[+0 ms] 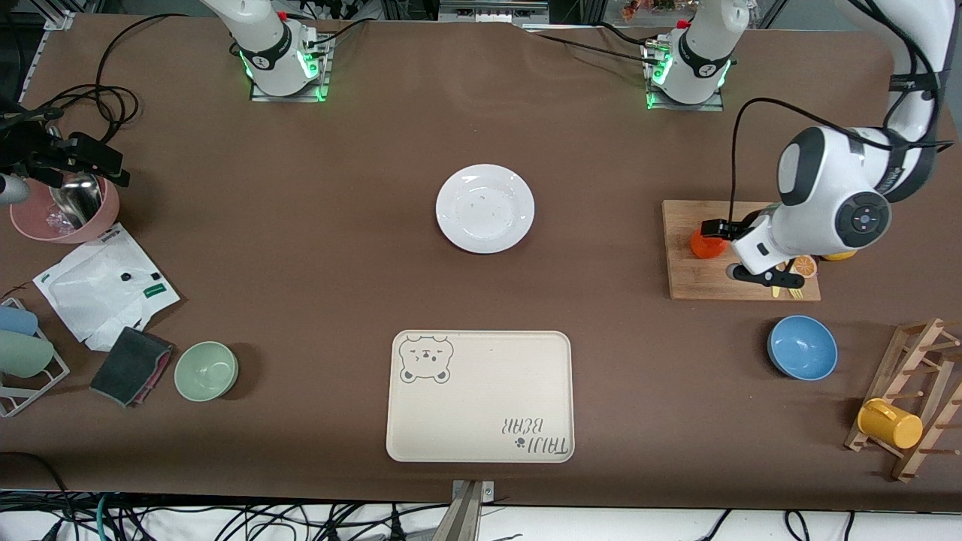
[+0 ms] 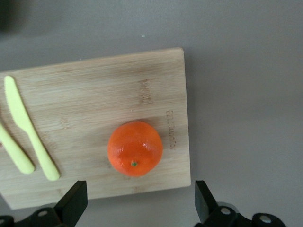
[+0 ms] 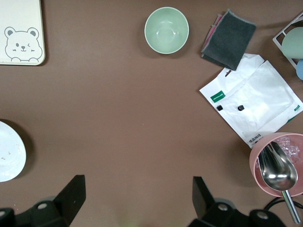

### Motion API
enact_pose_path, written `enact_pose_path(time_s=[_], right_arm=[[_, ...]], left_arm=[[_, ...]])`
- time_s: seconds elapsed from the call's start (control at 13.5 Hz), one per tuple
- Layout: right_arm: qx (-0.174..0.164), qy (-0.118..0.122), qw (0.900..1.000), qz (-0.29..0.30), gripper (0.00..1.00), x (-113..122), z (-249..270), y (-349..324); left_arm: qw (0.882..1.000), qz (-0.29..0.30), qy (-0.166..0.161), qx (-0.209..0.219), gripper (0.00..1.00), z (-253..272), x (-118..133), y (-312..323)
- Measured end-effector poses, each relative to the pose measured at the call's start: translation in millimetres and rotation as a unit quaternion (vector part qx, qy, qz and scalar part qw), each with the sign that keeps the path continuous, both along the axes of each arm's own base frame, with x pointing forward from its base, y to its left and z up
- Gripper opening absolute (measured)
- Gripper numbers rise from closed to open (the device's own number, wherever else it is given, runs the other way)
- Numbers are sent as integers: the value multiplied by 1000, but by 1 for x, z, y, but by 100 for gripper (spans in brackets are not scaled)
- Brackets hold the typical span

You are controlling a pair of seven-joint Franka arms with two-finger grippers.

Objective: Place orange and plate with both arms
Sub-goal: 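Lower the left gripper onto the orange on the cutting board, then close the left gripper on the orange and lift it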

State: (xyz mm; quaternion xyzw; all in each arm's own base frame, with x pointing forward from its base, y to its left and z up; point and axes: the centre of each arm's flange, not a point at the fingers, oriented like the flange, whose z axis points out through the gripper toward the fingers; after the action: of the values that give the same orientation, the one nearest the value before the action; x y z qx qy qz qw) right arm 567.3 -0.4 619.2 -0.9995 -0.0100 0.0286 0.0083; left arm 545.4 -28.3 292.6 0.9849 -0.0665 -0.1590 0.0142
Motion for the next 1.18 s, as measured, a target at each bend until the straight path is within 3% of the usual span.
enact_pose_path(time_s=[0.3, 0.67, 1.04, 1.18], right_arm=[[0, 4, 1000, 0, 100, 2, -4, 0], [-1, 6, 1000, 0, 100, 3, -7, 0], [-1, 9, 1000, 0, 100, 5, -10, 0], [-1, 9, 1000, 0, 100, 5, -10, 0]], left_arm=[[1000, -12, -26, 9, 100, -36, -19, 1], [999, -11, -36, 8, 100, -69, -31, 2], [1000, -13, -24, 8, 100, -95, -34, 3], [999, -25, -21, 13, 95, -101, -35, 4]])
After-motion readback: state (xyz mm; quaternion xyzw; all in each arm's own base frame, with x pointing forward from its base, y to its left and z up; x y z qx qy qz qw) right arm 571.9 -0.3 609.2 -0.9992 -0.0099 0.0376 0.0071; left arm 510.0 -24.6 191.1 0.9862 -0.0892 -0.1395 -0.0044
